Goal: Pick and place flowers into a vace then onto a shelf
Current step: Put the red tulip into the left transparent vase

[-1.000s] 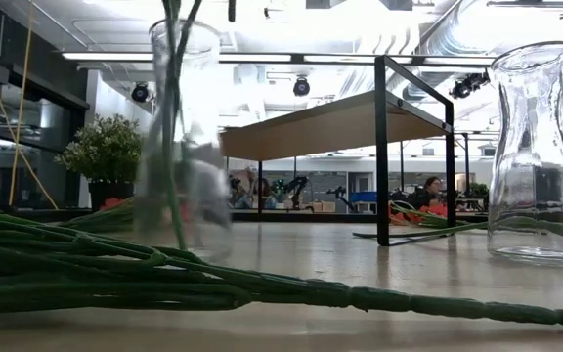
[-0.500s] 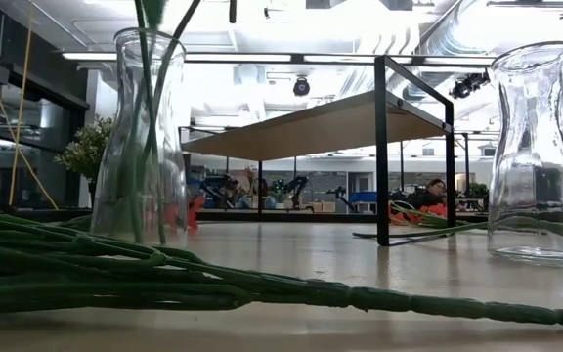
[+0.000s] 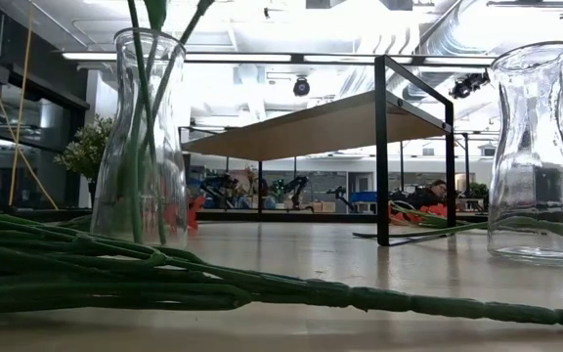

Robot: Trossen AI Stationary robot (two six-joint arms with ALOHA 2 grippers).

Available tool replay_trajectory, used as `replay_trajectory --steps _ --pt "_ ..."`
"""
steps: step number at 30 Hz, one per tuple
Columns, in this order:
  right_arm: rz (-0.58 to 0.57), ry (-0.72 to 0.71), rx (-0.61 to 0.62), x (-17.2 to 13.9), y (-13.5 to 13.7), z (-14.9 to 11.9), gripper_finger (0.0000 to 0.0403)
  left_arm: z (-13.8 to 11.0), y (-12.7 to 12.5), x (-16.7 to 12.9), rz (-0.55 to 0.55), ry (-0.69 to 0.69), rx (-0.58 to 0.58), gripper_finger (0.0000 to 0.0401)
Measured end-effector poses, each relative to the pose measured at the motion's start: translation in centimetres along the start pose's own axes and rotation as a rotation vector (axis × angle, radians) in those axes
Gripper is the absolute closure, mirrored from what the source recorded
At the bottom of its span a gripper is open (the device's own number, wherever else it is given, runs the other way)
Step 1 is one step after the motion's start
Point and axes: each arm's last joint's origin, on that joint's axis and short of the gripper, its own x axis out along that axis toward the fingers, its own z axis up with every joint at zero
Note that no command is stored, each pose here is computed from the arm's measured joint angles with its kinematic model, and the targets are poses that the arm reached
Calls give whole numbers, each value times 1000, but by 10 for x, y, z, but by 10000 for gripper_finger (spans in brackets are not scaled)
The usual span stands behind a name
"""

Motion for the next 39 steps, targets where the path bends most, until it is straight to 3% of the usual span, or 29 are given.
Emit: replay_trajectory --steps 9,22,39 --pt "2 12 -4 2 1 3 403 0 0 0 2 -4 -1 222" --pt "11 1 -47 27 12 -30 403 1 0 0 21 -42 -23 222" --pt "-55 8 -96 35 -4 -35 403 2 0 0 21 -50 -31 222"
